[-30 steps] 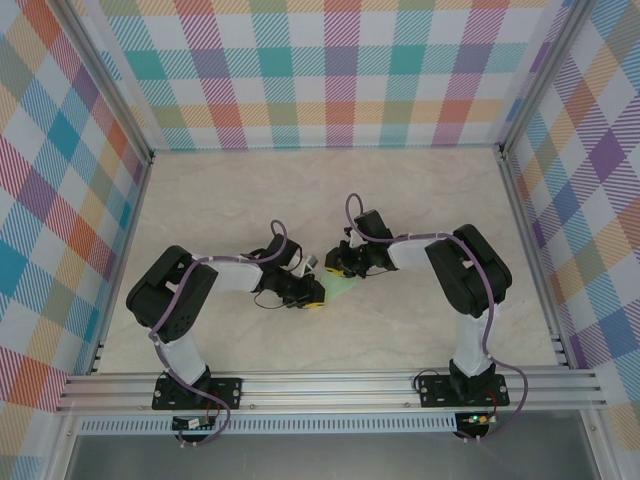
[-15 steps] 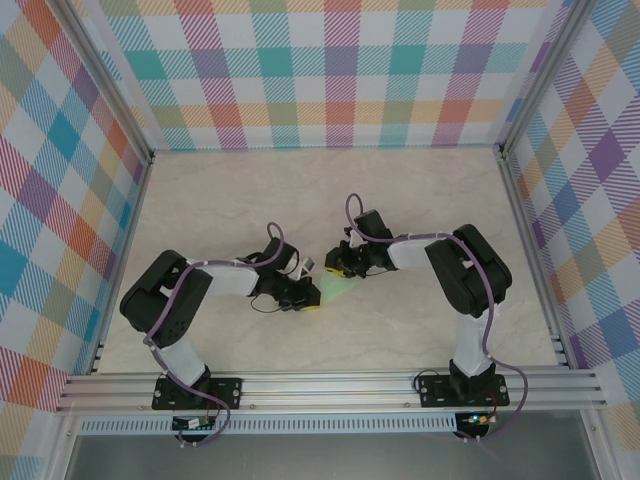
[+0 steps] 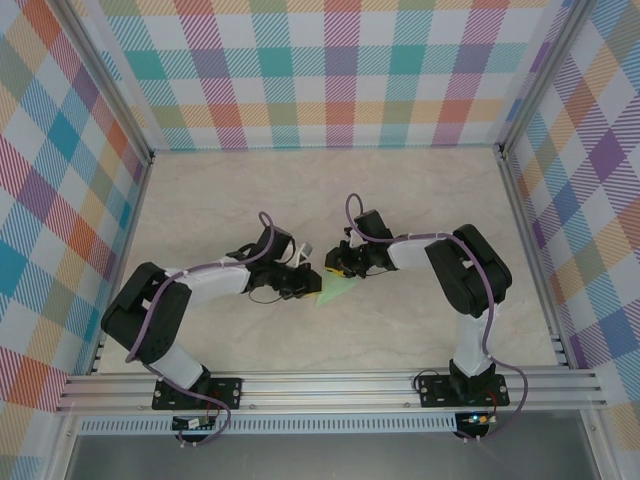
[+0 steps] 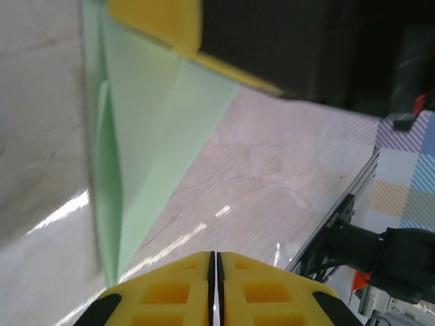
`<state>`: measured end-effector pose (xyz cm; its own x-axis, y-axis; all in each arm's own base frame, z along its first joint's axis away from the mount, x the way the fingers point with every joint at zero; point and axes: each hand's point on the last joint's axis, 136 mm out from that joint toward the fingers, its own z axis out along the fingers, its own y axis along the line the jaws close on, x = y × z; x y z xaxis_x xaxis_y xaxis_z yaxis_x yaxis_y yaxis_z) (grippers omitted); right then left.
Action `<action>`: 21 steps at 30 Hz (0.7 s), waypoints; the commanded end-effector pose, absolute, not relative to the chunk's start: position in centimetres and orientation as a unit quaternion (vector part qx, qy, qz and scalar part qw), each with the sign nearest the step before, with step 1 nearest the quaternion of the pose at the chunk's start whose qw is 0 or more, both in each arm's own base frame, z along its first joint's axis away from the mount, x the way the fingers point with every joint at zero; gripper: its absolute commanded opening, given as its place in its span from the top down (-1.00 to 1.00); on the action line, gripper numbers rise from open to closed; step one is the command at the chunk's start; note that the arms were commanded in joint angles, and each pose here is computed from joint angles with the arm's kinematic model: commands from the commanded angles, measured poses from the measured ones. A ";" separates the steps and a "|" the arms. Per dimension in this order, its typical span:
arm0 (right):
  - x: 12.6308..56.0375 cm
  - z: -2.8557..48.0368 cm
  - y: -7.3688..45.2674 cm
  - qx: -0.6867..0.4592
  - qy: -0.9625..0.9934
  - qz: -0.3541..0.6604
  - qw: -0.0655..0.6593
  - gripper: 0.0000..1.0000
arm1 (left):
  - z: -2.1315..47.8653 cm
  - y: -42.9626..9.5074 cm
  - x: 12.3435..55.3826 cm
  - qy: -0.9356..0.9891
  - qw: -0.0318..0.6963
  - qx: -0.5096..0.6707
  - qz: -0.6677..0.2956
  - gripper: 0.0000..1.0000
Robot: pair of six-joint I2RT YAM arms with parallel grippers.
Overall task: Fold a paper plane with a square sheet of paper (pick it up from the middle)
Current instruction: Fourth fold the wing at the center of the table.
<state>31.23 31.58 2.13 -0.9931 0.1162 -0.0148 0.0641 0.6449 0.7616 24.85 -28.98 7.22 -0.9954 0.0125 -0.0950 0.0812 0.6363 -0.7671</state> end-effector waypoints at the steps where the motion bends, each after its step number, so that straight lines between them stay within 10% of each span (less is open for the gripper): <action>1: 28.3 -3.9 29.0 0.085 0.935 0.343 -0.026 0.57 | 7.3 -30.4 26.2 0.893 0.032 0.021 -0.449 0.74; 21: 28.1 -4.1 28.8 0.087 0.937 0.338 -0.029 0.56 | -1.2 -25.9 20.5 0.937 -0.066 -0.004 -0.343 0.76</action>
<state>31.25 31.60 2.14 -0.9934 0.1143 -0.0127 0.0640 0.6410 0.7649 24.64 -29.17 1.82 -0.9992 0.0330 -0.0233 0.0393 0.6594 -0.7507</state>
